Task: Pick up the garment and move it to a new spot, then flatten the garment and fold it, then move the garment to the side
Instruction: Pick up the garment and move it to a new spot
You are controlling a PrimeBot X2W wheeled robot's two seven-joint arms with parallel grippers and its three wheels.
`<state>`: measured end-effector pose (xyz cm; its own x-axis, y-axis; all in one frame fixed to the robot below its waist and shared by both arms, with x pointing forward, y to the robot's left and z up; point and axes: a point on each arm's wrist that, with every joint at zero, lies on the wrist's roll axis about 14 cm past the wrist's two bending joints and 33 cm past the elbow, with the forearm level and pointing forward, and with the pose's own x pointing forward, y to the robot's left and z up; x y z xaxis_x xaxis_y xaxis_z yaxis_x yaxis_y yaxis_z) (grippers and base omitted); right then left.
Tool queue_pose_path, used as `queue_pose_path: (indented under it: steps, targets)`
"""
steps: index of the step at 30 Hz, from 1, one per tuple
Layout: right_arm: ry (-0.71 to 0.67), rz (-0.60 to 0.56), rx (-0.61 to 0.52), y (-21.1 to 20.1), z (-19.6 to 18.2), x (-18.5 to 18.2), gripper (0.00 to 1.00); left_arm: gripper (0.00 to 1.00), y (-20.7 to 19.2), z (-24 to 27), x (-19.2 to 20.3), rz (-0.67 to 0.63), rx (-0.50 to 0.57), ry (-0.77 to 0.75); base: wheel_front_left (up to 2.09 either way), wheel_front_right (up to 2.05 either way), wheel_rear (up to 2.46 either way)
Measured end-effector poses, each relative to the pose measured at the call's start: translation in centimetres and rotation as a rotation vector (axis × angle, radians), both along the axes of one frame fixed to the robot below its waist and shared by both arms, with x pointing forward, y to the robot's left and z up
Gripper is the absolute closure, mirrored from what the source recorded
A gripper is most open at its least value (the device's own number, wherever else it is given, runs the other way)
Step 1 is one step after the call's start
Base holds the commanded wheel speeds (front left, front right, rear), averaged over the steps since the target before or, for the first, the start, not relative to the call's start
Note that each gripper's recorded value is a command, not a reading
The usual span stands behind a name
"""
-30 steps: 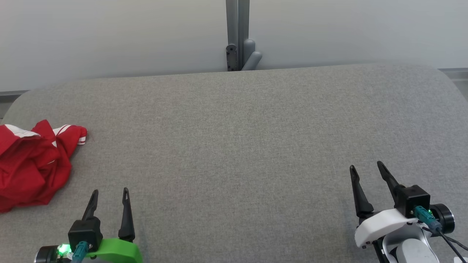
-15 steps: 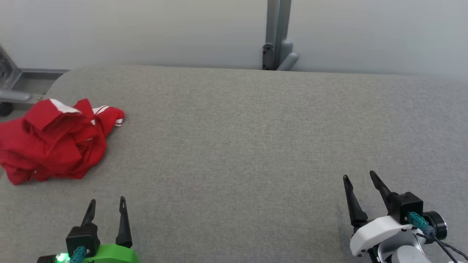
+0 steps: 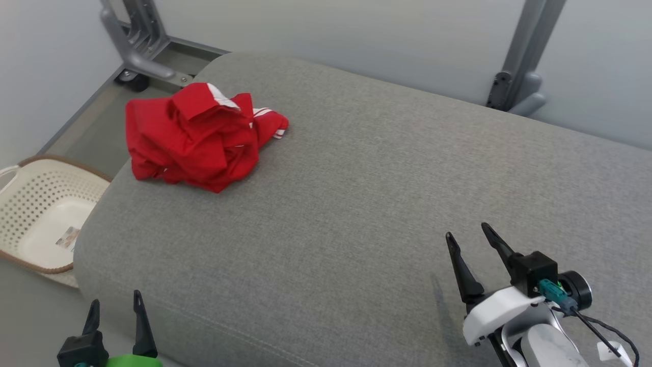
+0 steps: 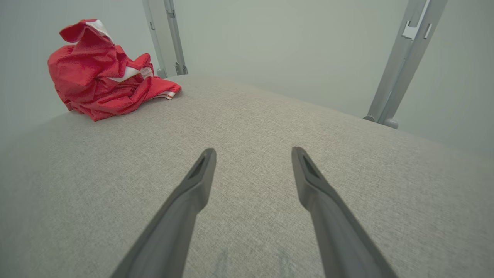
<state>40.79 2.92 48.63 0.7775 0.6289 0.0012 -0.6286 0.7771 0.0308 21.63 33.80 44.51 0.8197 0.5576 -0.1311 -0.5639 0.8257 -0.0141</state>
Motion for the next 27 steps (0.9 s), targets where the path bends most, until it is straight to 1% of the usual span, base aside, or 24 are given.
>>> queue_pose_path:
  steps: [3, 7, 11, 14, 16, 21, 27]
  targets:
    - [-0.005, 0.075, 0.004, 2.9, 0.2, 0.2, 0.00, 0.00, 1.5, -0.3, -2.6, 0.101, -0.023, 0.001, 0.00, 0.00, 0.00]
    - [0.028, 0.131, 0.007, 4.9, -0.8, 0.2, 0.00, 0.00, 3.0, -0.2, -4.7, 0.202, -0.045, -0.012, 0.00, 0.00, 0.00]
    - [0.055, 0.145, 0.012, 5.3, -1.7, 0.6, 0.00, 0.00, 3.3, -0.2, -5.4, 0.239, -0.050, -0.007, 0.00, 0.00, 0.00]
    - [0.059, 0.137, 0.013, 5.1, -1.9, 1.0, 0.00, 0.00, 2.8, -0.9, -5.1, 0.219, -0.056, 0.024, 0.00, 0.00, 0.00]
    - [0.052, 0.122, 0.009, 4.4, -1.9, 1.5, 0.00, 0.00, 2.6, -0.9, -4.0, 0.181, -0.048, 0.029, 0.00, 0.00, 0.00]
    - [0.041, 0.092, -0.008, 2.8, -2.3, 2.0, 0.00, 0.00, 2.9, 0.7, 0.2, 0.087, -0.043, -0.029, 0.00, 0.00, 0.00]
    - [0.002, 0.064, -0.020, 1.0, -1.8, 3.3, 0.00, 0.00, 5.1, 4.3, 6.5, -0.020, 0.038, -0.074, 0.00, 0.00, 0.00]
